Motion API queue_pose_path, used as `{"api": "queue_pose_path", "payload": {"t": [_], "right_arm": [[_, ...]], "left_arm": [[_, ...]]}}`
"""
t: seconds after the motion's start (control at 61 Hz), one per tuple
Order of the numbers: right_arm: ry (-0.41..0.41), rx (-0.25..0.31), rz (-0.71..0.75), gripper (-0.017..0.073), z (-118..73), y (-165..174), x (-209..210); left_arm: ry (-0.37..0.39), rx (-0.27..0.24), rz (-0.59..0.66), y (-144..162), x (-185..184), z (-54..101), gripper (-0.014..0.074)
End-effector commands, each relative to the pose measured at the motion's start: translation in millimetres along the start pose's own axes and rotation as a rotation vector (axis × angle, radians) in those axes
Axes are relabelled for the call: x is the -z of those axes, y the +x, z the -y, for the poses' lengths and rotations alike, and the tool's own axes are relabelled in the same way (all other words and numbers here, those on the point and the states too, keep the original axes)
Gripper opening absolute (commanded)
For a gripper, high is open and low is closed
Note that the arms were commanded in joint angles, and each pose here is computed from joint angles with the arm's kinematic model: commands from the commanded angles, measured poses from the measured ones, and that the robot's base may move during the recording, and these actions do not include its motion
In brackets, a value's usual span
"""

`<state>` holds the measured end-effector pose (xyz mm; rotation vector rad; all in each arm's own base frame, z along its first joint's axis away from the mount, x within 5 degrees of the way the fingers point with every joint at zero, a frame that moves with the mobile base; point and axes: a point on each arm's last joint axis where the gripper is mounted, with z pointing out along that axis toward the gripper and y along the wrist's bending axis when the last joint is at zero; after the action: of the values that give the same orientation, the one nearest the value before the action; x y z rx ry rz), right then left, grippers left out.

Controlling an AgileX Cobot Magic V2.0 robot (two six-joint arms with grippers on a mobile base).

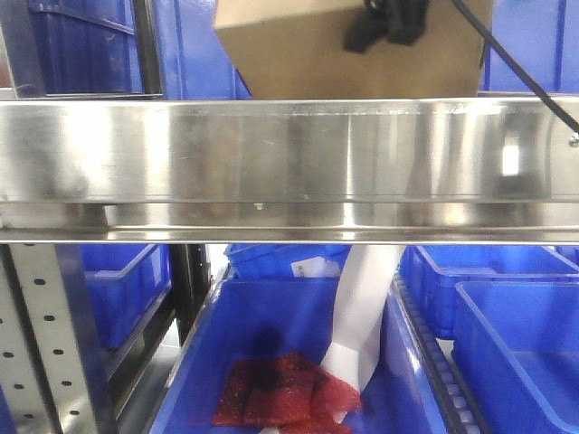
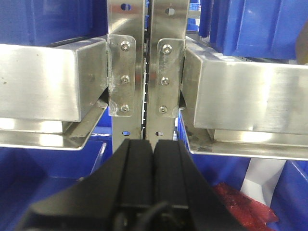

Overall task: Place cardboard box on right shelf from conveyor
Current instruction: 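Push the box farther onto the upper shelf with the right gripper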

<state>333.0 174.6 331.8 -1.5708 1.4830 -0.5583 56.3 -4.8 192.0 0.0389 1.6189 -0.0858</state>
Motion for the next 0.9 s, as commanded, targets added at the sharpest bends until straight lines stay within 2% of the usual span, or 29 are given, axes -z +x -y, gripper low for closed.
{"api": "queue_pose_path", "payload": {"t": [0.0,0.197,0.361,0.492,0.639,0.721,0.885], "right_arm": [[0.089,-0.013,0.048,0.0583,19.5,-5.1,16.1],[0.038,-0.077,0.064,0.0583,9.3,-8.0,13.8],[0.012,-0.076,0.079,0.0583,4.6,-17.2,17.9],[-0.012,-0.099,0.098,0.0583,2.5,-25.0,28.3],[-0.088,-0.168,0.083,0.0583,-1.5,-25.0,40.2],[-0.131,-0.182,0.058,0.0583,-4.3,-22.7,44.7],[-0.114,-0.187,0.064,0.0583,1.1,-21.5,58.5]], "left_arm": [[-0.001,0.006,0.084,-6.0,0.4,-0.2,-0.0116],[-0.001,0.006,0.084,-6.0,0.4,-0.2,-0.0116],[-0.001,0.006,0.084,-6.0,0.4,-0.2,-0.0115],[-0.001,0.006,0.084,-6.0,0.4,-0.2,-0.0115],[-0.001,0.006,0.084,-6.0,0.4,-0.2,-0.0116],[-0.001,0.006,0.084,-6.0,0.4,-0.2,-0.0116],[-0.001,0.006,0.084,-6.0,0.4,-0.2,-0.0116]]}}
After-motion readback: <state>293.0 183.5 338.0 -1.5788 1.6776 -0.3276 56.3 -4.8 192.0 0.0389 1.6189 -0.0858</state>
